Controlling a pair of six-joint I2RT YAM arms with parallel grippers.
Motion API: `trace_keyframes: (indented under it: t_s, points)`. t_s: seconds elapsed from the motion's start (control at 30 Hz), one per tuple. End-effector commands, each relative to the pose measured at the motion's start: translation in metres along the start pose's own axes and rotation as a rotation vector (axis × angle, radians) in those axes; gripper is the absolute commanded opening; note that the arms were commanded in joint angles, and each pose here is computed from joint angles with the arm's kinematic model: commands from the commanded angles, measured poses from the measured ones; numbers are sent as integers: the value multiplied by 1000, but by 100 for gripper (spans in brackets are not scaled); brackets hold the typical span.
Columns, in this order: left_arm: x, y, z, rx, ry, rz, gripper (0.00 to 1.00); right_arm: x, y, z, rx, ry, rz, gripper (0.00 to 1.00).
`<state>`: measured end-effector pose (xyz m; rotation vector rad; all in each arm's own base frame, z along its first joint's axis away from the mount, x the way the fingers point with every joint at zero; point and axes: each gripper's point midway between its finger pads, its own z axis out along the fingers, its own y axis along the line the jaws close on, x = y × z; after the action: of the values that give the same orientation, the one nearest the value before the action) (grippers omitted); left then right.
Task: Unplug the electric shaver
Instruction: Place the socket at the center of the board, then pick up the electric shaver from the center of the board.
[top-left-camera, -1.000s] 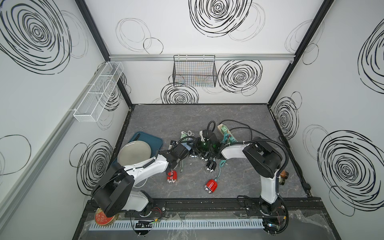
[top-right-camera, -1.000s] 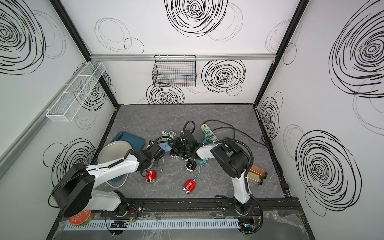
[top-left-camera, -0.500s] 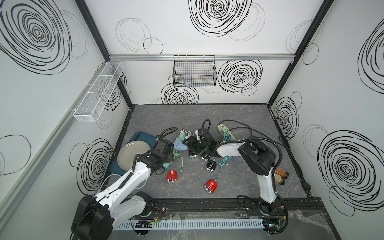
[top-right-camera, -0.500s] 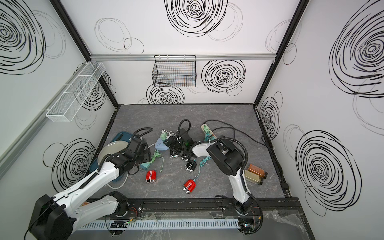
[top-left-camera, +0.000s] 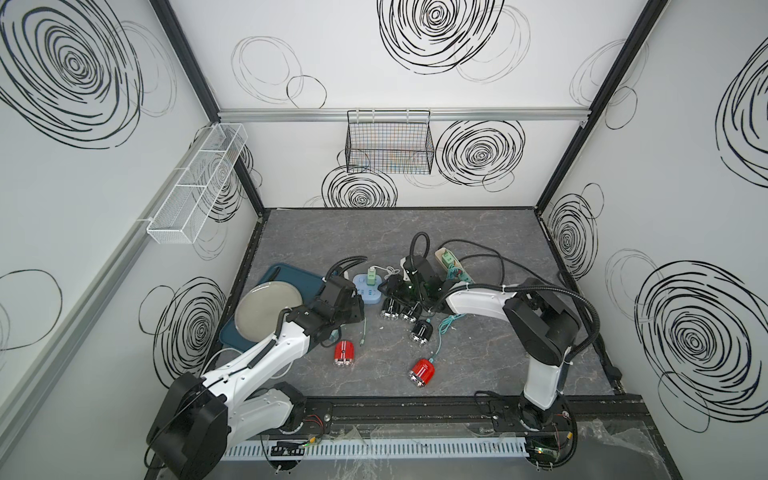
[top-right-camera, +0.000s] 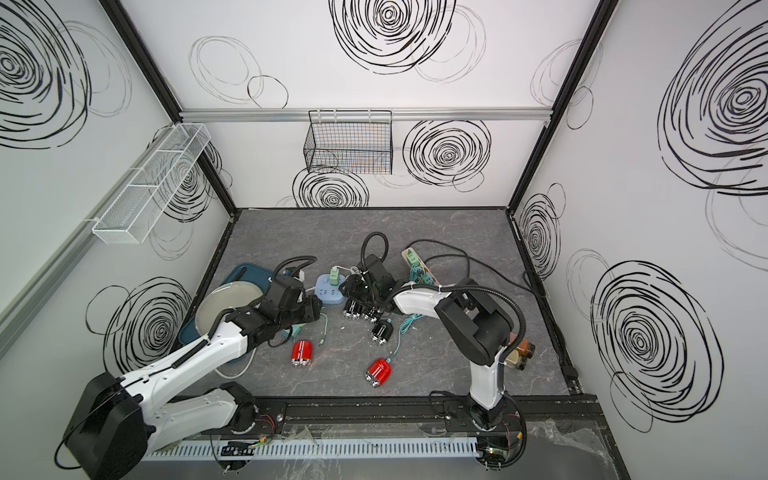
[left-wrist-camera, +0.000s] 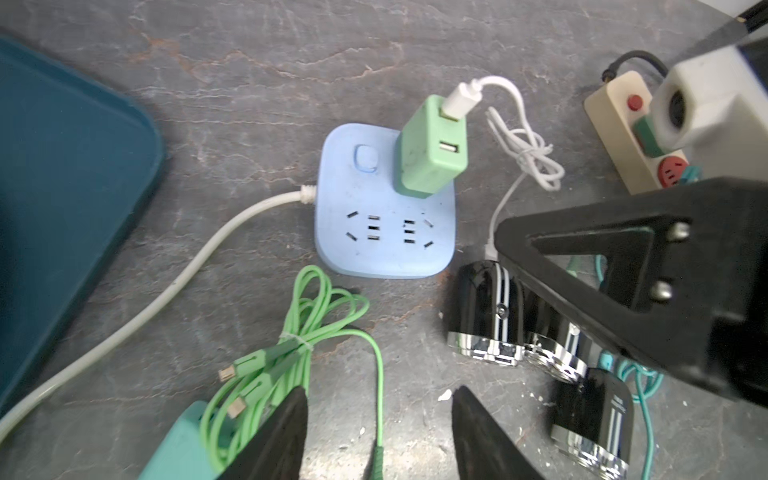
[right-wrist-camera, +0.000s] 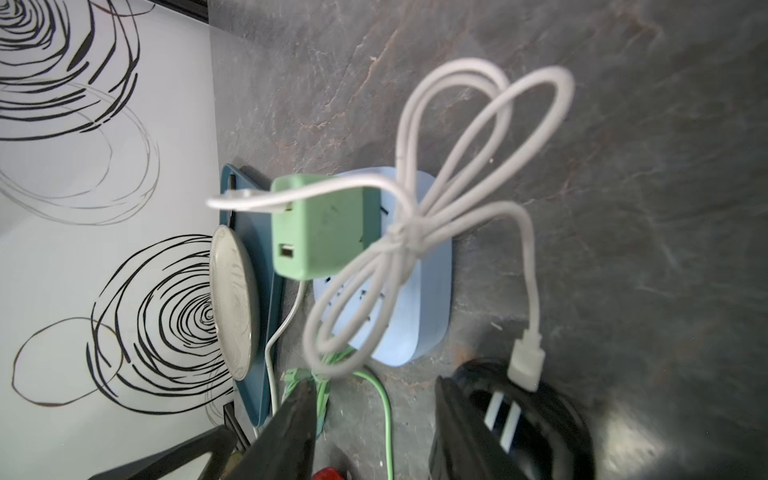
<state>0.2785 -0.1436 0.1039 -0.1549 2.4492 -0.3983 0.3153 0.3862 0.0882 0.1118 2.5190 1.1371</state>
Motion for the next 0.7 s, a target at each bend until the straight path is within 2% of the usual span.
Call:
trace_keyframes:
  t_s: [0.0,0.1,0.2,0.4,0.57,0.67]
  points:
    - [-5,-30,4,119,-40,0,59,-1,-10,-25,61,6,-107,46]
    - [2,-61,6,177,-44,125,62,-2,-19,-41,54,24,-138,45]
    - [9,-73,18,117,-12,232,63,-3,-29,-60,87,10,-172,45]
    - [15,-83,50,17,74,260,65,0,-48,-97,98,-13,-178,45]
    - [20,-102,72,-41,121,340,66,3,-67,-120,110,-47,-145,45]
    - [25,-98,83,-116,154,376,66,3,-73,-130,111,-62,-132,45]
